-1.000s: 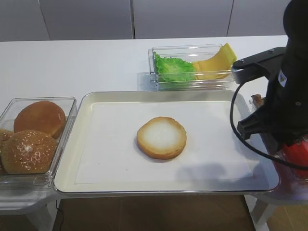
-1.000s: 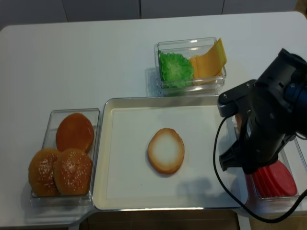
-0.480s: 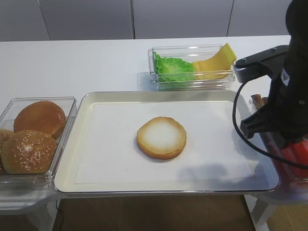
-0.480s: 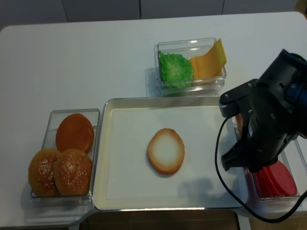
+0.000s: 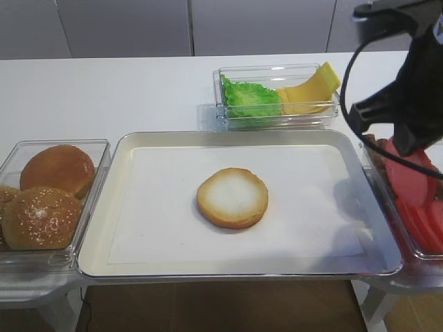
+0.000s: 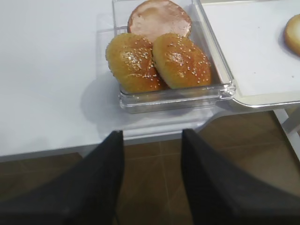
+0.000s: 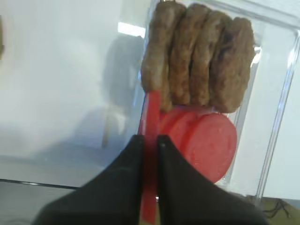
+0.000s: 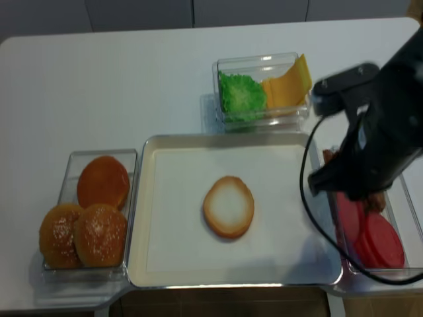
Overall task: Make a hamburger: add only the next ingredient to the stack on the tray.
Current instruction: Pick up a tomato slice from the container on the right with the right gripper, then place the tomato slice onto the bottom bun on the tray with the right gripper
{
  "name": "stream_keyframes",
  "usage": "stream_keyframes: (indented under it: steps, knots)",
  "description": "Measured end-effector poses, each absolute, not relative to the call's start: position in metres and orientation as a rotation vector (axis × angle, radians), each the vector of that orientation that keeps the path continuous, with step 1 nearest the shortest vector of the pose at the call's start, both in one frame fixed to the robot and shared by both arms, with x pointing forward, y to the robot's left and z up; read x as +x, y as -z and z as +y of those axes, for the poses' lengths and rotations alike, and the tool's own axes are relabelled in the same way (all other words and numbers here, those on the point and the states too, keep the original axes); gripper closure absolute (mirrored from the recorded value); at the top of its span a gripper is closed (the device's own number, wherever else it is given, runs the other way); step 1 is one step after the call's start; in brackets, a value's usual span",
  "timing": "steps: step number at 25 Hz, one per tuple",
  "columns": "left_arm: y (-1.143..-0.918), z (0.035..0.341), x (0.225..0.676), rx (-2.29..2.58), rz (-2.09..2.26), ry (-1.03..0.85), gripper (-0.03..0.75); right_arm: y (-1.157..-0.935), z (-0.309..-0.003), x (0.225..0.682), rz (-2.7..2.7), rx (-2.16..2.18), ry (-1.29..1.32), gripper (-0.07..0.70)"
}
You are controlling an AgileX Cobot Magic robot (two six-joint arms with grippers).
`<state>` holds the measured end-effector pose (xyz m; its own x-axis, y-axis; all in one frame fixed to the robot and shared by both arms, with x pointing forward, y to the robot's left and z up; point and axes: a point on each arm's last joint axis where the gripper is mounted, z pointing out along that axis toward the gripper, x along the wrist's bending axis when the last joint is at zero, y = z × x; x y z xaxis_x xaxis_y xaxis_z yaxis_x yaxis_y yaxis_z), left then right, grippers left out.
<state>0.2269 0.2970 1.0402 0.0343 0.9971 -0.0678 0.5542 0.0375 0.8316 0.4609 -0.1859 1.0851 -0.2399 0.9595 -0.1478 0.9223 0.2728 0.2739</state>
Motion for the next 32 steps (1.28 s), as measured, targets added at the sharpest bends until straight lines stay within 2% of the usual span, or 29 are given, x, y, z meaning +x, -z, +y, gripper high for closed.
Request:
stream_keyframes:
  steps: [5,9,13,16,22,32]
  knots:
    - [-1.040,0.297,0.227,1.603,1.606,-0.791,0.412,-1.121,-0.182,0.465,2.216,1.694,-0.336,0.566]
    - [-1.040,0.297,0.227,1.603,1.606,-0.791,0.412,-1.149,-0.168,0.462,2.215,1.603,-0.460,0.566]
    - [-1.040,0.297,0.227,1.603,1.606,-0.791,0.412,-1.159,-0.146,0.459,2.243,1.506,-0.499,0.566]
    - [-1.040,0.297,0.227,1.603,1.606,-0.791,0.412,-1.150,-0.127,0.466,2.282,1.468,-0.463,0.566]
    - [-1.040,0.297,0.227,1.603,1.606,-0.791,0.412,-1.115,-0.094,0.482,2.361,1.445,-0.350,0.566]
    - [-1.040,0.297,0.227,1.603,1.606,-0.791,0.412,-1.074,-0.066,0.504,2.418,1.453,-0.334,0.566]
